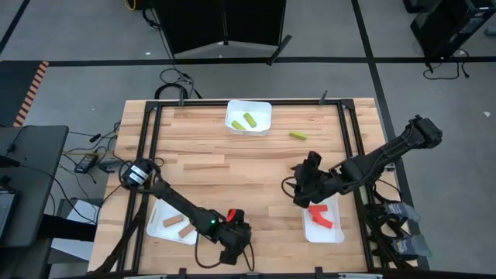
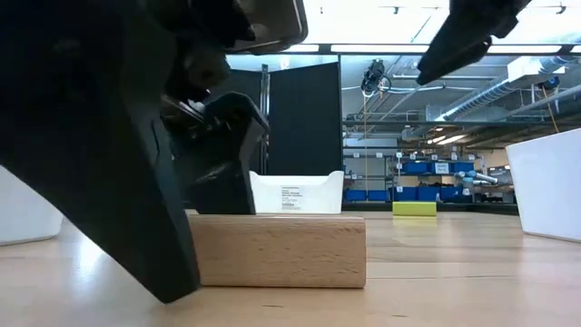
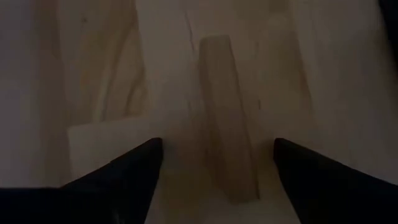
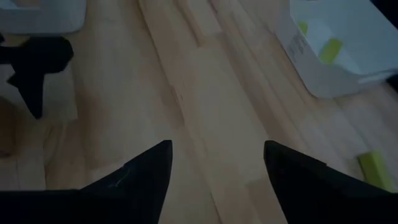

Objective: Sort blocks
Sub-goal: Put the brown block into the bottom left white bin

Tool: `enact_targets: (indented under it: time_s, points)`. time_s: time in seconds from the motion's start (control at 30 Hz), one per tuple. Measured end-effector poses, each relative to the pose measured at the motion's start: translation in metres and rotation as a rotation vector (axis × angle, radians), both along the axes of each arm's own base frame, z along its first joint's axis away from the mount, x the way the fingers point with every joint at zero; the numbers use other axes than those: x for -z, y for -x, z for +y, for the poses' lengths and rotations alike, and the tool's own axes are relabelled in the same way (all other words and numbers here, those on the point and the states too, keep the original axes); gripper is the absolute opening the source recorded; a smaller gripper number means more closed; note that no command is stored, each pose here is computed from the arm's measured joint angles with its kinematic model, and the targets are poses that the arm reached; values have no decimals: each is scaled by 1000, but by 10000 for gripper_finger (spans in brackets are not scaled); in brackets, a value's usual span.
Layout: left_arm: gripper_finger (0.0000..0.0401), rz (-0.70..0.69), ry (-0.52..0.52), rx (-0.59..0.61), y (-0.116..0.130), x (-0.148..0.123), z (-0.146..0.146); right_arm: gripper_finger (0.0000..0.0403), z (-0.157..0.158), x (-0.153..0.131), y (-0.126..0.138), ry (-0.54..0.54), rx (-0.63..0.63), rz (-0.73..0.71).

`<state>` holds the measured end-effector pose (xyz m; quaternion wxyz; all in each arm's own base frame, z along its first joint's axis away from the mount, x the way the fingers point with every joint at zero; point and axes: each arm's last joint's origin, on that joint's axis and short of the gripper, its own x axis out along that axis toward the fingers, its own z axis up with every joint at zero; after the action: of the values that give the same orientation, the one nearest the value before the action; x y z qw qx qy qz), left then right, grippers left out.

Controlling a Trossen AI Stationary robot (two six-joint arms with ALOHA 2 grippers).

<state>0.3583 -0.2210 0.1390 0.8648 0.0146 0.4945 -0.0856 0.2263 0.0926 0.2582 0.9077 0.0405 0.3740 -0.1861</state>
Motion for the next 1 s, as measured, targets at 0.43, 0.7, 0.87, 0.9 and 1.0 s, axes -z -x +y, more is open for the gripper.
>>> enact_targets:
  time_s: [0.43, 0.7, 0.87, 0.9, 1.0]
  points:
    - [57, 43, -74, -17, -10, -2, 16, 256, -15, -3, -9, 49, 22, -23]
    - [63, -77, -278, -56, 6, -87, 33, 250, -25, -4, -13, 89, 45, -21]
    - [63, -137, -214, -145, 71, -155, 50, 249, -37, -3, -16, 95, 92, -12]
    - [63, -145, -174, -166, 87, -165, 50, 249, -39, -3, -16, 100, 98, -5]
    - [63, -86, -113, -228, 130, -173, 49, 249, -48, -2, -17, 121, 111, 20]
